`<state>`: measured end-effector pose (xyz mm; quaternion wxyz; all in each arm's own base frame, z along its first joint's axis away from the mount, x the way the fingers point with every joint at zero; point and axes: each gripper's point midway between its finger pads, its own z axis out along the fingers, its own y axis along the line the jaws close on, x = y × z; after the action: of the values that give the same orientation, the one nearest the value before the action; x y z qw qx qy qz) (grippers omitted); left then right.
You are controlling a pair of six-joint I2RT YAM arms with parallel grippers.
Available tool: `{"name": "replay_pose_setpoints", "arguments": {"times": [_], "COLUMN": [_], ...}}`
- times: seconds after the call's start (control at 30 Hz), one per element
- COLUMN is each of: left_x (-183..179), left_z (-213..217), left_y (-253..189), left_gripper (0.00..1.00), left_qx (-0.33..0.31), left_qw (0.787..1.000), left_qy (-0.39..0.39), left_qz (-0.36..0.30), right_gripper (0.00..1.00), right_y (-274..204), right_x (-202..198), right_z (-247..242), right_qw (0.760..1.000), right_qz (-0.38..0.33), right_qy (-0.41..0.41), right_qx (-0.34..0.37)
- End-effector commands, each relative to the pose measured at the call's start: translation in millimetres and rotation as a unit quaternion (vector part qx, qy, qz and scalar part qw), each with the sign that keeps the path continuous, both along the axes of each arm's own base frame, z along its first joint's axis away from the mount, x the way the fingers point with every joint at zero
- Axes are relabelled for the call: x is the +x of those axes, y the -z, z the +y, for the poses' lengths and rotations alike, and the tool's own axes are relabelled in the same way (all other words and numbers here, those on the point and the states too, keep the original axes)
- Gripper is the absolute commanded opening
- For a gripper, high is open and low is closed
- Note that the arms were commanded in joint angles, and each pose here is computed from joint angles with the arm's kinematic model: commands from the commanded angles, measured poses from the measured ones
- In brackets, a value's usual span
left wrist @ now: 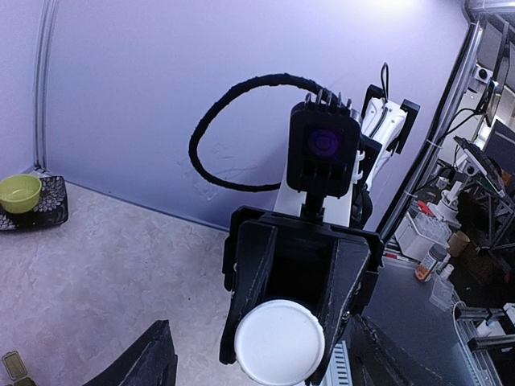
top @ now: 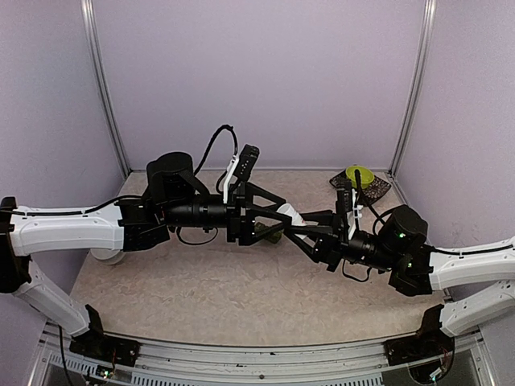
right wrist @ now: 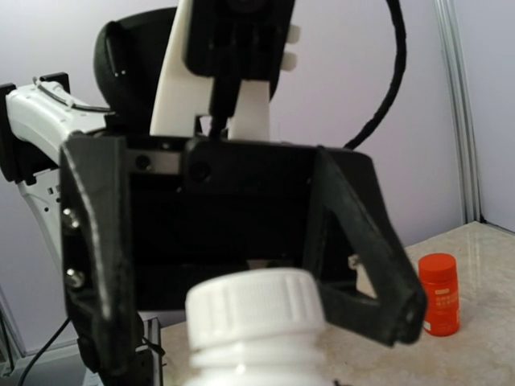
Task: Sort the pills into containers
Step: Unscrew the lid of the pill bottle from the pill bottle.
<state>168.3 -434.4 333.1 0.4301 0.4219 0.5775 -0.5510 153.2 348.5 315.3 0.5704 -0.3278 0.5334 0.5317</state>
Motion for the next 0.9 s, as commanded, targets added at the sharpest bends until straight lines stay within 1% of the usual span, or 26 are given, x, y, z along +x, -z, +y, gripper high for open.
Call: {"name": "replay_pose_setpoints", "arguments": {"times": [0.0,0.1,0.2,0.3,0.47,0.6,0.67,0.73,0.87], "left_x": [0.6,0.1,-0.6,-1.1,-1.8,-1.6,-1.5,-1.6,0.0], "left_z": [1.9,3.0,5.8,8.1,6.0,3.4,2.6,2.4,0.9], "left_y": [-15.6,-16.8,-21.4,-23.6,-21.7,-17.9,-17.5,-17.1,-17.0], "left_gripper": [0.71,0.72,0.76,0.76,0.66,0.64,0.61,0.54,0.52], "left_qx": [-0.018,-0.02,-0.025,-0.029,-0.026,-0.02,-0.019,-0.019,-0.017], "left_qw": [1.0,1.0,0.999,0.999,0.999,1.0,1.0,1.0,1.0], "left_qy": [-0.003,-0.004,-0.006,-0.007,-0.001,0.004,0.005,0.005,0.004], "left_qz": [-0.017,-0.018,-0.024,-0.024,-0.019,-0.016,-0.015,-0.014,-0.015], "right_gripper": [0.05,0.05,0.06,0.06,0.06,0.05,0.06,0.06,0.05], "right_y": [-0.3,1.8,2.1,3.2,2.4,1.3,0.0,-0.2,0.3], "right_x": [0.2,0.7,0.6,0.9,0.6,1.1,0.9,0.8,1.4], "right_z": [-0.2,0.2,-0.1,-0.4,-0.2,0.0,-0.3,-0.1,0.7], "right_qw": [1.0,1.0,1.0,1.0,1.0,1.0,1.0,1.0,1.0], "right_qz": [-0.001,0.001,0.001,0.002,0.002,0.001,0.0,0.0,0.0], "right_qy": [-0.002,-0.001,-0.001,0.0,-0.001,0.0,0.0,0.0,0.0], "right_qx": [0.001,-0.001,-0.001,-0.002,-0.002,-0.003,-0.002,-0.003,-0.004]}}
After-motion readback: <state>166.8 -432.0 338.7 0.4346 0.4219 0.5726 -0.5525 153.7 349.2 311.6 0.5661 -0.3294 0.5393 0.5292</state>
